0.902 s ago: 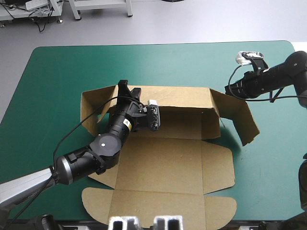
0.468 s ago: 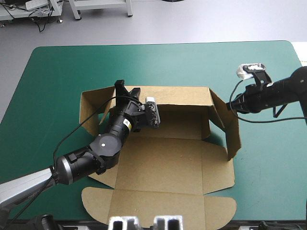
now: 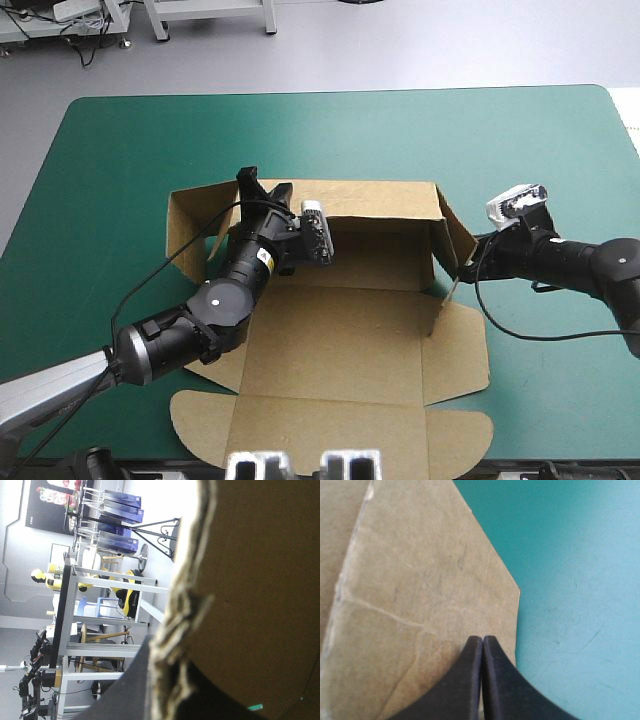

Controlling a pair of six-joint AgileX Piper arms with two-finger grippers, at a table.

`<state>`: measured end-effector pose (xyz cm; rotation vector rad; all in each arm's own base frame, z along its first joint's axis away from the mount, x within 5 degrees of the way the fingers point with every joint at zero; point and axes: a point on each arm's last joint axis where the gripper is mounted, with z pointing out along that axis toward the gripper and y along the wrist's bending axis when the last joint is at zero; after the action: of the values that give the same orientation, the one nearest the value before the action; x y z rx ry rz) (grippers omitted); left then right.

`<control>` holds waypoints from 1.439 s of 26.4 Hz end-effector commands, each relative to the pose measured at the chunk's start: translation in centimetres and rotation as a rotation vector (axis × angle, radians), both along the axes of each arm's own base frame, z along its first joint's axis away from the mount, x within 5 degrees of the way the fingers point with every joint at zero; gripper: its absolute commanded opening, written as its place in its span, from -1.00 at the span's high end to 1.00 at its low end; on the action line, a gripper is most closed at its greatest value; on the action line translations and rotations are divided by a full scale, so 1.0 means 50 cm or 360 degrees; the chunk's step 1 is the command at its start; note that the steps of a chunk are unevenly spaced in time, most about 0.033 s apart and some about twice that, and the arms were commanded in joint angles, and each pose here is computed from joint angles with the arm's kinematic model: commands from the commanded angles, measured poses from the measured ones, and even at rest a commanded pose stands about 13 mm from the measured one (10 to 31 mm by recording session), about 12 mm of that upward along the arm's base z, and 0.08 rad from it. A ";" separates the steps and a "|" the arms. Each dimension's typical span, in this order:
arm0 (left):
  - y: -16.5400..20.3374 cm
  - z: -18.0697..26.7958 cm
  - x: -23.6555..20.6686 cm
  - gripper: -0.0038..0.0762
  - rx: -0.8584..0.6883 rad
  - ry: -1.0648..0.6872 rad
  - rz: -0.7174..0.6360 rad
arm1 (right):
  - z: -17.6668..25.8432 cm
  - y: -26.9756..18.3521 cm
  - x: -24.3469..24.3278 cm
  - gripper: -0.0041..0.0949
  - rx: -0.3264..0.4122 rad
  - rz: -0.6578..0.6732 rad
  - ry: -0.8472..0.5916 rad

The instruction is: Fold the box

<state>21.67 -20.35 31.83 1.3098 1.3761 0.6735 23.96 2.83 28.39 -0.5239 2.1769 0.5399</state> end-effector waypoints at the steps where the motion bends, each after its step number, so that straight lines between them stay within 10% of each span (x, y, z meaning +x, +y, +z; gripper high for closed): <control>1: 0.006 0.043 -0.008 0.93 -0.0070 -0.0112 0.0002 | 0.015 0.005 0.004 0.94 0.0038 0.0022 -0.0193; 14: -0.015 -0.010 0.021 0.93 0.0346 -0.0148 0.0026 | -0.003 0.007 -0.011 0.23 -0.0119 0.0199 -0.0116; 38: -0.027 -0.024 0.032 0.93 0.0242 -0.0164 0.0066 | -0.038 0.098 0.033 -0.05 -0.0111 0.0336 -0.0254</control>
<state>23.45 -21.73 28.71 1.4172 1.3330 0.8719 25.16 7.20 25.04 -0.8916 2.0660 0.5467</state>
